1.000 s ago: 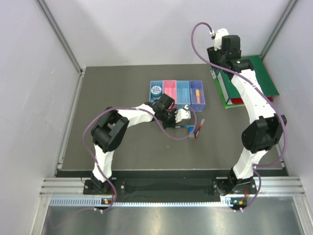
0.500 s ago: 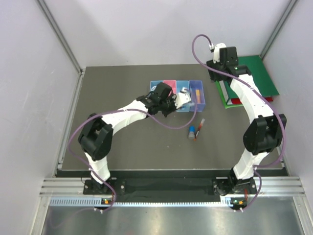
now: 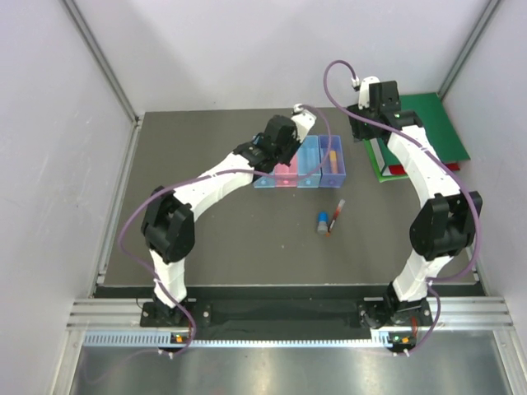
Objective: Sort the stationery into containers
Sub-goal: Place the pen in the storage box.
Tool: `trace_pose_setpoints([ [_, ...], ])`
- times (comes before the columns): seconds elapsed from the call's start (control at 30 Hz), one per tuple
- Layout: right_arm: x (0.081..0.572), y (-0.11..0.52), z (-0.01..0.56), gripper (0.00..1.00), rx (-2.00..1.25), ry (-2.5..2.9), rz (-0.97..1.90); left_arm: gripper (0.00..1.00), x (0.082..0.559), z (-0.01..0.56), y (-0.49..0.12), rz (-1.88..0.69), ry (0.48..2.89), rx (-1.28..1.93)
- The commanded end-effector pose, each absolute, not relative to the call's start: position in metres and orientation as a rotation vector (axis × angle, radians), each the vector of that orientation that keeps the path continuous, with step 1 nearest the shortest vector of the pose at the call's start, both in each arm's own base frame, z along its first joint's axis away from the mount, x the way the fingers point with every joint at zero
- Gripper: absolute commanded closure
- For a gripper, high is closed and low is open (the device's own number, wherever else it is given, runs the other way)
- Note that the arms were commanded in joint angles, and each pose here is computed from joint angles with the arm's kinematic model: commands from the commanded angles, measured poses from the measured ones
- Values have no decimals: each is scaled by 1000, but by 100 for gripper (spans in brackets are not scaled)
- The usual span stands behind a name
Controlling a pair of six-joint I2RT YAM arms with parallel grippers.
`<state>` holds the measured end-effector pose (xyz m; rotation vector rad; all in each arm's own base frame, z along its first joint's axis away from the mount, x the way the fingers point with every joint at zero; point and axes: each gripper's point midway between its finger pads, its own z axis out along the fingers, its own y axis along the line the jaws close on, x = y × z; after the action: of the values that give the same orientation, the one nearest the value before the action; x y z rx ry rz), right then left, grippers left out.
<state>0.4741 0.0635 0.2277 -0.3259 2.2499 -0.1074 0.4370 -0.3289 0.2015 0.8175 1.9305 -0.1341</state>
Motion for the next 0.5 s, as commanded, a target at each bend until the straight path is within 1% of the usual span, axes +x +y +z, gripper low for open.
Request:
trace_pose_setpoints([
  [0.0,476,60,279,45,-281,2123,-104,100,453,204,-325,-156,2037,534],
  [0.17,478,57,285,45,-275,2109,-120,100,462,175,-325,-133,2161,396],
  [0.27,479,56,287,44,-275,2101,-125,100,465,160,-321,-130,2196,343],
  [0.47,477,54,285,45,-276,2104,-131,100,472,135,-306,-46,2241,267],
])
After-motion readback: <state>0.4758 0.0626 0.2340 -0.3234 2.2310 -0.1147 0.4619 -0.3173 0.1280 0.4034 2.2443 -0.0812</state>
